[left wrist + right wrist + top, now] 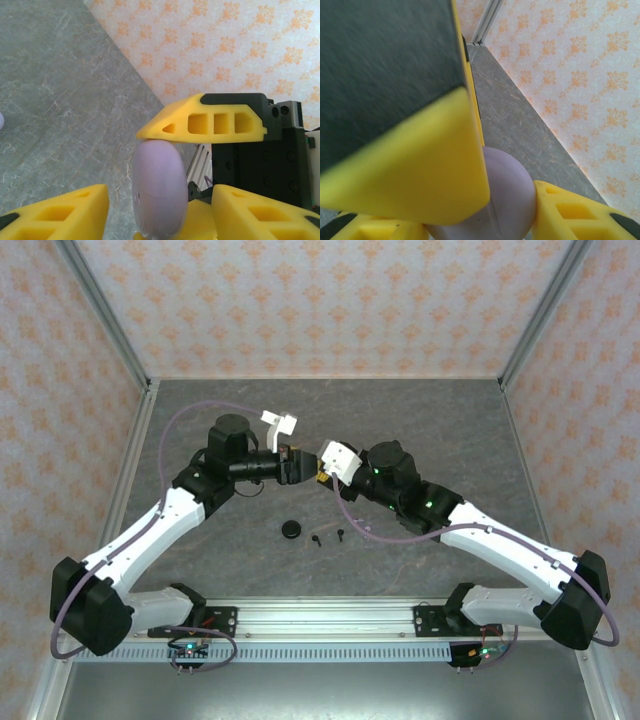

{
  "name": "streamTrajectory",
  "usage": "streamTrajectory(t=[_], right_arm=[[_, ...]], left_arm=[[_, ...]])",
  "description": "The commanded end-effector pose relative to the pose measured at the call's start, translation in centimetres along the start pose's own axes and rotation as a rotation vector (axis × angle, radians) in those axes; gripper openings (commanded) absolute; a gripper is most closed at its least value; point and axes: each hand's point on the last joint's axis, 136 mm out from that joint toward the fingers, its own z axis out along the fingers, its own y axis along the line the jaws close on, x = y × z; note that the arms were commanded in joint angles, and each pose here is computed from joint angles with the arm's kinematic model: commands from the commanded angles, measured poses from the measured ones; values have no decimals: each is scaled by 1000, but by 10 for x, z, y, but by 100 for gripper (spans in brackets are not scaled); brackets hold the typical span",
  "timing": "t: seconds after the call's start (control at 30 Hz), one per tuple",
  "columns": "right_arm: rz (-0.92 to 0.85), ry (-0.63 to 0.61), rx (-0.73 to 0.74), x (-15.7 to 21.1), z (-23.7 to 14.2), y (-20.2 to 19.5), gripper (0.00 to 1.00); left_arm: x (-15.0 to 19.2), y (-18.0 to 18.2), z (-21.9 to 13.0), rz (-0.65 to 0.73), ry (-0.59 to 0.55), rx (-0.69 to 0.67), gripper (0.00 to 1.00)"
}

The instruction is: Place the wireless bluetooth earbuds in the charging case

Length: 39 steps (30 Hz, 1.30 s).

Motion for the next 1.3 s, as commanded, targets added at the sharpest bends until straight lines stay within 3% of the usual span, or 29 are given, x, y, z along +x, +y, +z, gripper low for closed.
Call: streamTrajectory(t=[0.0,0.5,0.73,0.97,1.27], right_arm=[[-8,-47,19,-9,-4,-4,45],[-7,-2,72,0,1,-12,47],[16,-8,52,-1,-2,-10,54],[26,-2,24,0,-2,-7,54],[52,31,-17,10,-3,-3,66]], left_arm=[[-9,-15,2,53,-1,39,50],[7,-14,3,67,77,50,32],[12,-16,1,97,106,48,25],[6,-13,4,118,80,42,11],[0,-8,3,151,29,0,5]])
